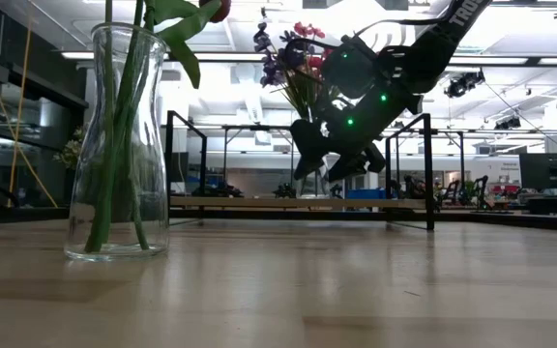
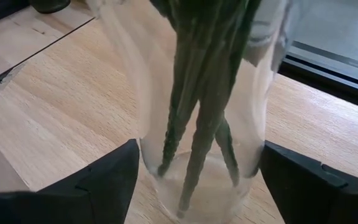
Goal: Pick and place flowers into a vace then onto a shelf
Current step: Put the right transparent vase with the flowers on the shelf
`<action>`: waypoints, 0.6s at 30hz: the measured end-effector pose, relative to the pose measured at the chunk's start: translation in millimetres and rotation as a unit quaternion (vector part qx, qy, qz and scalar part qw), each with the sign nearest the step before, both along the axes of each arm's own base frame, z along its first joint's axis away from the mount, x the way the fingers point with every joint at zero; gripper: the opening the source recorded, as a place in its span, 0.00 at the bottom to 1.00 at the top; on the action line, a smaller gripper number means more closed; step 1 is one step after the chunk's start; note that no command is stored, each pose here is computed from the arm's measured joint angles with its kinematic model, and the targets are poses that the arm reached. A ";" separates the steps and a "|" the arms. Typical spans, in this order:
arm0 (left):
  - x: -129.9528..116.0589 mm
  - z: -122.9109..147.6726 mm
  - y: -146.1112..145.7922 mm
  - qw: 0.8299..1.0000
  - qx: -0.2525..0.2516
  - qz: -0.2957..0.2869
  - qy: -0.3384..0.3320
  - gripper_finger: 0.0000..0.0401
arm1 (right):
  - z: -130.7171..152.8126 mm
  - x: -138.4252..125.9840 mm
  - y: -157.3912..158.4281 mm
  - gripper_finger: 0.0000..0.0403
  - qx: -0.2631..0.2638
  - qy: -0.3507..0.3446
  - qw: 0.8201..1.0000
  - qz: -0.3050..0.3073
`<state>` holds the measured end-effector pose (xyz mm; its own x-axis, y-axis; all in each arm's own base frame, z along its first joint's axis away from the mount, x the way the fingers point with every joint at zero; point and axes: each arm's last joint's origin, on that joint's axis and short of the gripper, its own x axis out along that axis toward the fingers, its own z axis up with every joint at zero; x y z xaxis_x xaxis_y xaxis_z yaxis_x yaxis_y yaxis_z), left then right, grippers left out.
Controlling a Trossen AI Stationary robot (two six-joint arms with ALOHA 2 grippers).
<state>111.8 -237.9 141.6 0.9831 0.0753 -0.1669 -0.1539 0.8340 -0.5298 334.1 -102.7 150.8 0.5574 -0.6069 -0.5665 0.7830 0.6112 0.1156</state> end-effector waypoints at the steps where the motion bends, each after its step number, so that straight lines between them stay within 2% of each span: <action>1: -0.1 0.0 0.0 1.000 0.000 0.000 0.000 0.41 | 0.2 0.0 0.1 0.79 0.001 0.000 1.000 0.001; 8: 0.0 0.0 0.0 1.000 0.000 0.000 0.000 0.41 | 1.4 0.8 0.9 0.84 0.011 -0.008 1.000 0.015; 18: 0.0 0.0 0.0 1.000 0.000 0.000 0.000 0.41 | 1.9 1.7 2.3 0.84 0.019 -0.007 0.999 0.044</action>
<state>111.8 -237.9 141.6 0.9831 0.0752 -0.1669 -0.1538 0.8341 -0.5297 335.8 -100.4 152.7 0.6155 -0.5336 -0.5800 0.7247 0.6724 0.1504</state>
